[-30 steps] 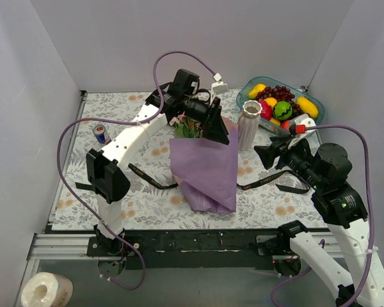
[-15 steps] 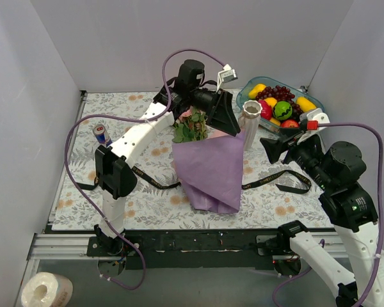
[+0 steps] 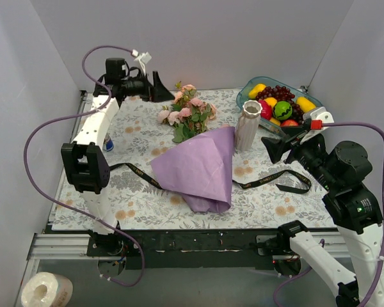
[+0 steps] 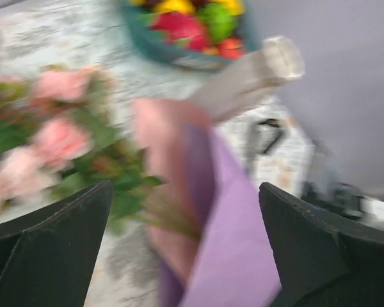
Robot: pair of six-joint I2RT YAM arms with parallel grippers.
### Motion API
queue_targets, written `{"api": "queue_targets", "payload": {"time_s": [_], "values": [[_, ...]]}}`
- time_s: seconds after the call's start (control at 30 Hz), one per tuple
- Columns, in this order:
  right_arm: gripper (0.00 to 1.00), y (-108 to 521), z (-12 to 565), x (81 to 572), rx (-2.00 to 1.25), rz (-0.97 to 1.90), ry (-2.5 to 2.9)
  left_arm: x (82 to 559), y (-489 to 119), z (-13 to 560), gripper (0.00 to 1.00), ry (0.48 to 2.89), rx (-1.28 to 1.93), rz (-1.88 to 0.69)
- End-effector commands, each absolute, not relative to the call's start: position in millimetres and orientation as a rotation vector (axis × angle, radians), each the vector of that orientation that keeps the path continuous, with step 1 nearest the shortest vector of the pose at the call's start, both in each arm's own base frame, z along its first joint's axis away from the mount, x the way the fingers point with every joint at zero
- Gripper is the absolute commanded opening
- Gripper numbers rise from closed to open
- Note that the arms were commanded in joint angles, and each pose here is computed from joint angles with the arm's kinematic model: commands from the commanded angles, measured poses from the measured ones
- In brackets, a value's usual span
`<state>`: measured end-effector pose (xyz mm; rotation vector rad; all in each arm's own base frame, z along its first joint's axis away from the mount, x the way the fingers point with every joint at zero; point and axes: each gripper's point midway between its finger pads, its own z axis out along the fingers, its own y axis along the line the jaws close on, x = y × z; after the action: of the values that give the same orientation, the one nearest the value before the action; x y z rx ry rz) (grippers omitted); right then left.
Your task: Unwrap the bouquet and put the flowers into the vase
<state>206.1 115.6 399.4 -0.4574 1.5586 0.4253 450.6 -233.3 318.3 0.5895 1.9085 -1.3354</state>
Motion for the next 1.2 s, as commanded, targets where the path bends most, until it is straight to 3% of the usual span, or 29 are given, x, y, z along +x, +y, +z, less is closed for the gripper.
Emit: {"api": "queue_targets", "payload": {"time_s": [0.0, 0.2, 0.43, 0.7, 1.17], "values": [[0.74, 124.8, 410.2, 205.2, -0.479, 0.470, 1.498, 414.2, -199.6, 199.6, 0.98, 2.221, 0.721, -0.881], [0.73, 126.4, 405.3, 205.3, -0.488, 0.477, 1.506, 357.0, -186.4, 168.8, 0.98, 2.256, 0.800, -0.949], [0.73, 129.0, 403.4, 203.9, -0.501, 0.490, 1.506, 325.0, -178.2, 138.2, 0.98, 2.298, 0.842, -0.996], [0.72, 134.5, 400.5, 200.9, -0.501, 0.538, 1.509, 341.1, -176.9, 117.6, 0.98, 2.273, 0.822, -0.957], [0.70, 136.8, 396.9, 200.7, -0.508, 0.551, 1.518, 347.7, -187.5, 82.6, 0.98, 2.298, 0.833, -1.136]]}}
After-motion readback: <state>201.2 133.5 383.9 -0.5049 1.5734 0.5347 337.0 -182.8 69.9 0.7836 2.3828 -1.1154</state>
